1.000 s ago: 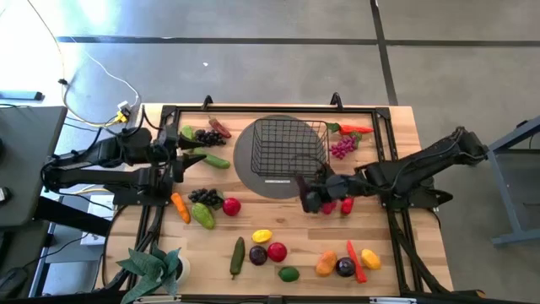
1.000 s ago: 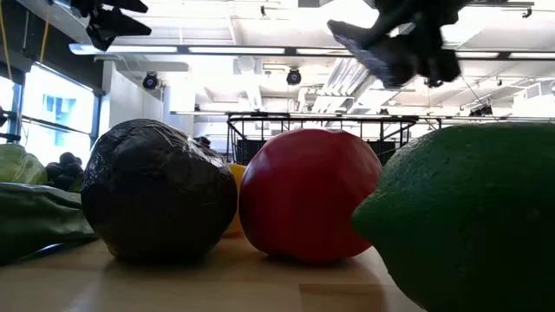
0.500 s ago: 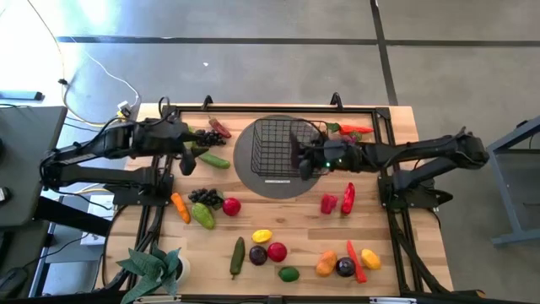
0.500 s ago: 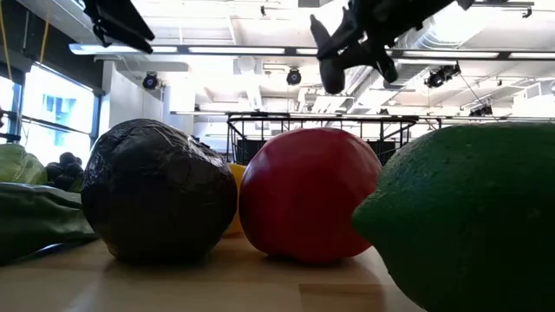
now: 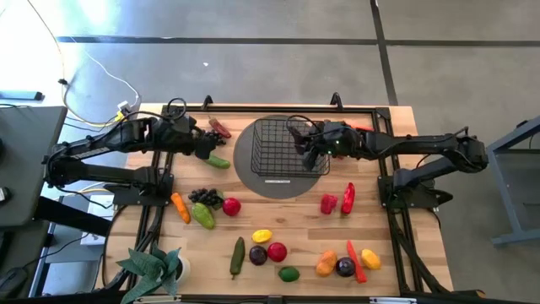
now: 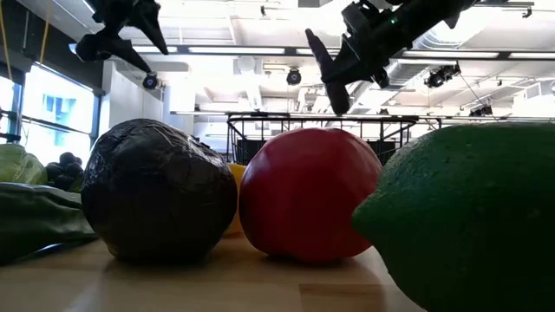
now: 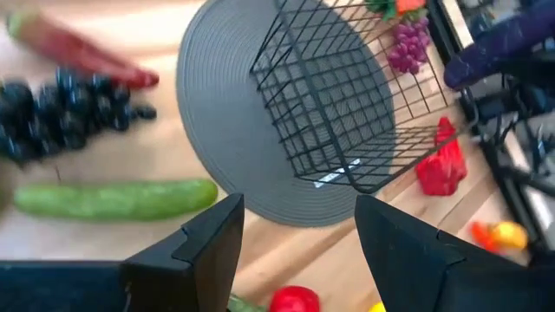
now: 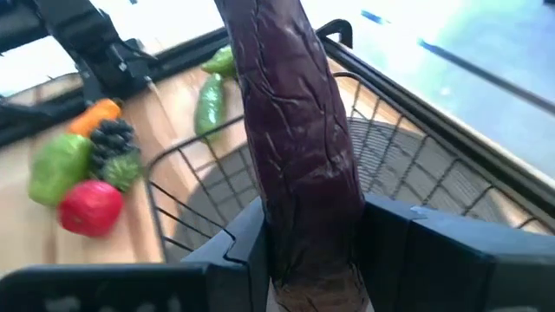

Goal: Build produce basket
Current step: Put the purple eggplant into the black mesh basket, then put the bottom green cucumber into the black mesh basket, then put the right yellow lemon into the black mesh basket

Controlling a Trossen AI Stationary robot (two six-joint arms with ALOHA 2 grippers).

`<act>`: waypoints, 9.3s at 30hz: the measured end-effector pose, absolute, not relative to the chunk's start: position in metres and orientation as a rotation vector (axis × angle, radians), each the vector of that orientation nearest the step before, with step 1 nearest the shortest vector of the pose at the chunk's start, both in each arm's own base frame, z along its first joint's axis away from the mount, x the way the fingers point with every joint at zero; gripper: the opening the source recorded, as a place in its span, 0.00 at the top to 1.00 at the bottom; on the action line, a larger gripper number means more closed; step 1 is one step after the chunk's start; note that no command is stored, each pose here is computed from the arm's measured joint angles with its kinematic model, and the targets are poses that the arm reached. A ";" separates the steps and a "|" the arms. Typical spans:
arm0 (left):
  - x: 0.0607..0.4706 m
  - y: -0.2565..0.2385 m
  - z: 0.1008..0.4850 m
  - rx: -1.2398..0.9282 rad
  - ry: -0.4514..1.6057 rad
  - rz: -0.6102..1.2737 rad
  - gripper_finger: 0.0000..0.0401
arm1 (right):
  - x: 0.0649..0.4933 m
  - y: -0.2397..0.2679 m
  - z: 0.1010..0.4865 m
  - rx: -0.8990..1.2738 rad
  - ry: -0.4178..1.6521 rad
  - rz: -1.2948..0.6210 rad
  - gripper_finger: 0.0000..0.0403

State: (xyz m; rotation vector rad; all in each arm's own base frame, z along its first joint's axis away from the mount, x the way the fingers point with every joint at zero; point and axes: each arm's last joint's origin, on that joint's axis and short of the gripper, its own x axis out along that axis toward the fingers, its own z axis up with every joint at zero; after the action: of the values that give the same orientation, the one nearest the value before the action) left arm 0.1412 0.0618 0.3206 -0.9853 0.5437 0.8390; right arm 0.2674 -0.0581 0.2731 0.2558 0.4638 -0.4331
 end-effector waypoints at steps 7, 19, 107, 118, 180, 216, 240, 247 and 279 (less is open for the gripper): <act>0.147 0.066 0.310 -1.130 0.578 0.949 0.47 | 0.266 -0.064 0.273 0.191 0.480 -0.437 0.60; 0.163 0.075 0.293 -1.093 0.667 1.093 0.47 | 0.266 -0.064 0.273 0.175 0.484 -0.442 0.51; 0.225 0.097 0.231 0.006 1.486 0.321 0.74 | 0.242 -0.039 0.291 0.290 0.476 -0.392 0.50; 0.228 0.087 0.334 0.072 1.050 0.552 0.74 | 0.230 -0.011 0.290 0.566 0.532 -0.379 0.50; 0.337 0.093 0.361 0.066 0.650 0.349 0.34 | 0.137 0.156 0.260 1.224 1.336 -0.333 0.50; 0.340 0.052 0.354 0.075 0.734 0.307 0.34 | 0.126 0.217 0.186 0.855 1.611 -0.483 0.35; 0.336 0.052 0.350 0.059 0.790 0.323 0.34 | 0.134 0.228 0.158 0.845 1.612 -0.582 0.60; 0.331 0.051 0.346 0.072 0.856 0.313 0.34 | 0.127 0.213 0.183 0.939 1.523 -0.670 0.60; 0.314 0.037 0.332 -0.096 1.082 0.252 0.34 | 0.215 0.101 0.243 0.896 0.774 -0.546 0.60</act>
State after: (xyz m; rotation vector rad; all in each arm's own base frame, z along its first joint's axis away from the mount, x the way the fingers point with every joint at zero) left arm 0.3140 0.0368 0.3322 -0.0957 1.0816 0.2523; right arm 0.2145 0.1006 0.2427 0.8960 0.7743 -0.5456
